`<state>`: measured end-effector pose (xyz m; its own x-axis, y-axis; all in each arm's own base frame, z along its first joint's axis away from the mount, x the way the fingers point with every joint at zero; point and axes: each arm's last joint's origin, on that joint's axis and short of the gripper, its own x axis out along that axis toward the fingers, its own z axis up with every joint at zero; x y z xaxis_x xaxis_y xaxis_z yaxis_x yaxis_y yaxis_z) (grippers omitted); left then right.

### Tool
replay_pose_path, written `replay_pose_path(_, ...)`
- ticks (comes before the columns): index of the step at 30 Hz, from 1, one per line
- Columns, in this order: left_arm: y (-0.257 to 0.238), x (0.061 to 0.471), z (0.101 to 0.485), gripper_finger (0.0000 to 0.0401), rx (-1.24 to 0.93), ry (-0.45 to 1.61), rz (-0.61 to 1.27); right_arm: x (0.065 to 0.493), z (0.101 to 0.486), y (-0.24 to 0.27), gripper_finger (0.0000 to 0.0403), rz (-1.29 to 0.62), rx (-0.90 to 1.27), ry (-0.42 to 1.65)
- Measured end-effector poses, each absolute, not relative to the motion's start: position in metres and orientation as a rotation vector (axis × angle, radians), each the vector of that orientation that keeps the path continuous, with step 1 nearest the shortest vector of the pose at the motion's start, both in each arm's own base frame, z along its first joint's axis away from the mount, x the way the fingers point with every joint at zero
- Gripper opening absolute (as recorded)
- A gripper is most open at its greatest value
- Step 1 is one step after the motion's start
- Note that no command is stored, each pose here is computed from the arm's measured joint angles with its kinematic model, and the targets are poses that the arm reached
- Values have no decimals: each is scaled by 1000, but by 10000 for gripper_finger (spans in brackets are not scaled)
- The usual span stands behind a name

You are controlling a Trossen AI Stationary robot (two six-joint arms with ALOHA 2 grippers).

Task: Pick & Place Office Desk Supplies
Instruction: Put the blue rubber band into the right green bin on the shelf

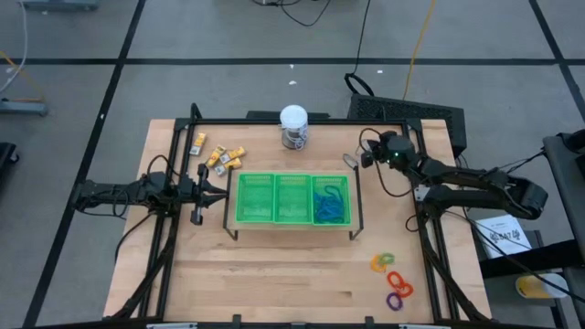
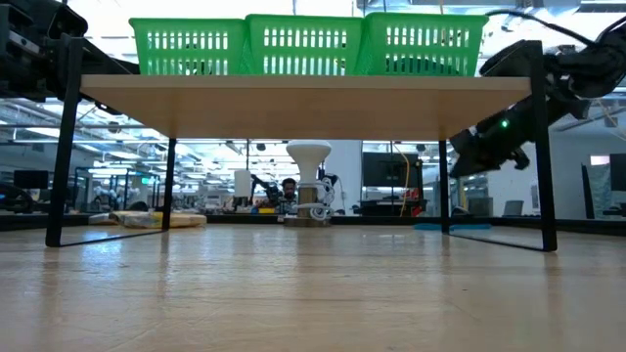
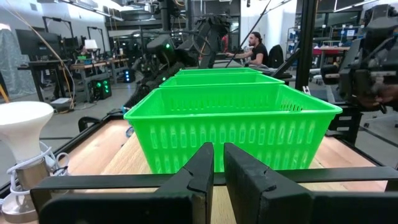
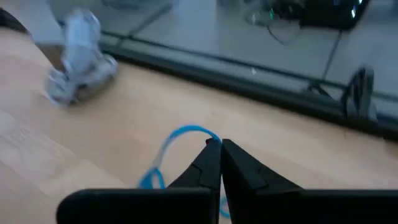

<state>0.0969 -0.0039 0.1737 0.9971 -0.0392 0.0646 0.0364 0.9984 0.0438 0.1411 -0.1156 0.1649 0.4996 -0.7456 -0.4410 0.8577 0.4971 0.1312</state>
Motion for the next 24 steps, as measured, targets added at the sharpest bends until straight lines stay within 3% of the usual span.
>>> replay_pose_path(24, -4, 97, 174, 44, 43, -65, -38, 168, 215, -94, 0, -584, 254, -125)
